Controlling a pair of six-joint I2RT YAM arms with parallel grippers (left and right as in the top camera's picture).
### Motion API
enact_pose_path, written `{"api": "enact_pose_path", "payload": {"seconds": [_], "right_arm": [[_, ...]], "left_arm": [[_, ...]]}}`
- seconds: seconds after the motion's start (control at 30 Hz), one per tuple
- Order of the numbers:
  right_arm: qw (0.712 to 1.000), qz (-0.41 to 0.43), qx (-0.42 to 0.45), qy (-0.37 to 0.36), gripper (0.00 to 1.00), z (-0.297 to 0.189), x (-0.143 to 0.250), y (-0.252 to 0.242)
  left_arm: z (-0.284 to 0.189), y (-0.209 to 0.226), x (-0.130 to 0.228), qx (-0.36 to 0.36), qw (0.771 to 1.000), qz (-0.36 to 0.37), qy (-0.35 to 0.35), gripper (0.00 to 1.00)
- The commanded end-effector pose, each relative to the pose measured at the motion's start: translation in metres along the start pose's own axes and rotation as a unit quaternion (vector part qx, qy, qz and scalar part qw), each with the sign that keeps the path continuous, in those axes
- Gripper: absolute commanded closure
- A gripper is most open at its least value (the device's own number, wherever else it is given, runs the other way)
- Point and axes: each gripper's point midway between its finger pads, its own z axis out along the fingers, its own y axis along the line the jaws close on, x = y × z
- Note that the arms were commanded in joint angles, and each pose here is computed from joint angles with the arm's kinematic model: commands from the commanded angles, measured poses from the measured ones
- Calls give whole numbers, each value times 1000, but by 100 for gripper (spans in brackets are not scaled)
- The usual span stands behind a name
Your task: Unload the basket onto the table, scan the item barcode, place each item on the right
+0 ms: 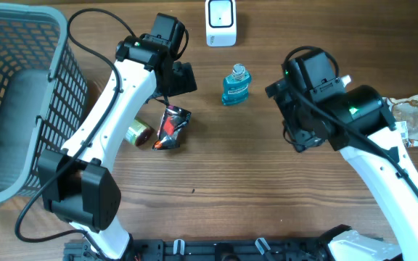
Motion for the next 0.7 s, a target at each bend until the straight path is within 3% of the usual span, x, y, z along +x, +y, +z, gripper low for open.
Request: {"api": "enact_pose_path", "payload": {"seconds": [0.0,0.07,0.17,0.27,0.43,0.67], "right_arm": [[994,106,-3,-11,0,3,-4,2],[995,94,-23,-28,0,8,-11,15],[997,-8,-58,50,0,51,12,62],[998,-24,23,59,0,79,-6,64],[996,-50,-42,60,0,57,-11,114],[991,-50,-14,124,1,110,11,116]], "left_arm": [[-8,4,-3,0,1000,2,-10,0],[-8,4,-1,2,1000,16,-5,0],[-29,11,-10,48,999,-13,-14,0],[-59,43,-29,53,996,-44,-57,0],[-67,90,-45,36,992,-91,-77,0],[-67,96,-47,21,992,-93,-82,0]]}}
